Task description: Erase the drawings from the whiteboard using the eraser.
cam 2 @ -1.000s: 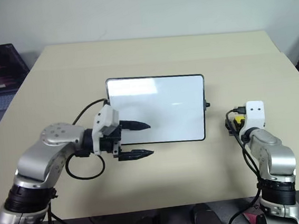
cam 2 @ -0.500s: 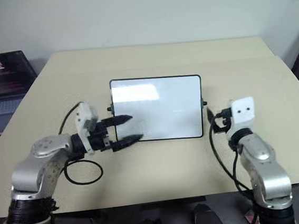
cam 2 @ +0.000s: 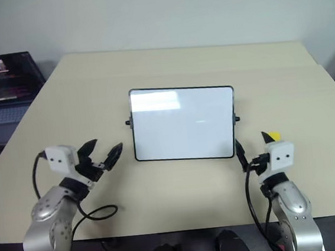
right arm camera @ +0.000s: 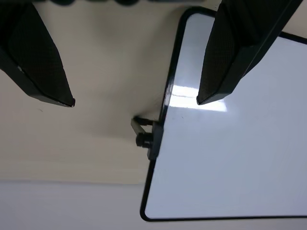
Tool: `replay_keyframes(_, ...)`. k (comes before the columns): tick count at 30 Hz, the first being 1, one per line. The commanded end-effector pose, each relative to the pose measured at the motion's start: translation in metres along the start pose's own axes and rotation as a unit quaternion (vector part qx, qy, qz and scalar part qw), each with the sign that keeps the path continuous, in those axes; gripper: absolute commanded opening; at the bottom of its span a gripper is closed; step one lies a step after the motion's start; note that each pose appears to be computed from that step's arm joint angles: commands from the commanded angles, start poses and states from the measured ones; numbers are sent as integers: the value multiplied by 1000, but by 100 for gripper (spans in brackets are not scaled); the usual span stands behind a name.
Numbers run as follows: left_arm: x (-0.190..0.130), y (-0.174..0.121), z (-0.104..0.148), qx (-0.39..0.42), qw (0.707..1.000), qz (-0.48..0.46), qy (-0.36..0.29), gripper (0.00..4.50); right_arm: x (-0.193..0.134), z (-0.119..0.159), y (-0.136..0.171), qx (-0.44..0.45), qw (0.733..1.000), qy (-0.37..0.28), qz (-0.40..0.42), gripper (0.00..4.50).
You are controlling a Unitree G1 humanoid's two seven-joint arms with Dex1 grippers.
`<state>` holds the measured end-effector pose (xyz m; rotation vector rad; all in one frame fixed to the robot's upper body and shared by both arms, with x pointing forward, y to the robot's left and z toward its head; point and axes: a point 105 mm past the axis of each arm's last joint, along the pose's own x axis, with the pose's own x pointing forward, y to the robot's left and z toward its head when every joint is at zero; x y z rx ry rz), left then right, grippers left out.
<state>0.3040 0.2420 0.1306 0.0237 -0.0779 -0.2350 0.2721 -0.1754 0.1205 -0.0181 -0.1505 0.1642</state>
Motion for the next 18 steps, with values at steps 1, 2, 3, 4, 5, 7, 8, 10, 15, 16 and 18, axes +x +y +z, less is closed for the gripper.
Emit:
replay_keyframes(1, -19, 16, 7, 23, 997, 76, -21, 450, -15, 6, -15, -4, 999, -19, -42, 446)
replay_keyframes(2, -24, 14, 0, 22, 997, 79, -9, 450, -19, 3, -16, -6, 999, -14, -44, 446)
replay_keyframes(3, -29, 9, -8, 25, 997, 74, 3, 450, -23, -1, -15, -6, 999, -7, -44, 446)
replay_keyframes(4, -32, 5, -14, 27, 997, 68, 12, 450, -26, -4, -14, -6, 999, -1, -44, 446)
replay_keyframes(5, -34, 1, -17, 28, 997, 64, 17, 450, -28, -6, -15, -5, 999, 2, -44, 446)
replay_keyframes(7, -37, -2, -21, 28, 997, 65, 21, 450, -33, -10, -11, -8, 999, 10, -42, 446)
replay_keyframes(8, -36, -3, -22, 25, 997, 67, 21, 450, -36, -11, -10, -11, 999, 14, -40, 446)
replay_keyframes(10, -33, -8, -23, 24, 997, 64, 21, 450, -38, -13, -9, -14, 999, 20, -33, 446)
replay_keyframes(15, -23, -15, -27, 22, 998, 55, 20, 450, -44, -14, -16, -32, 998, 32, -35, 446)
replay_keyframes(16, -21, -16, -28, 23, 998, 54, 21, 450, -45, -14, -17, -37, 998, 36, -34, 446)
replay_keyframes(18, -18, -15, -29, 21, 998, 56, 22, 450, -46, -14, -20, -41, 998, 41, -35, 446)
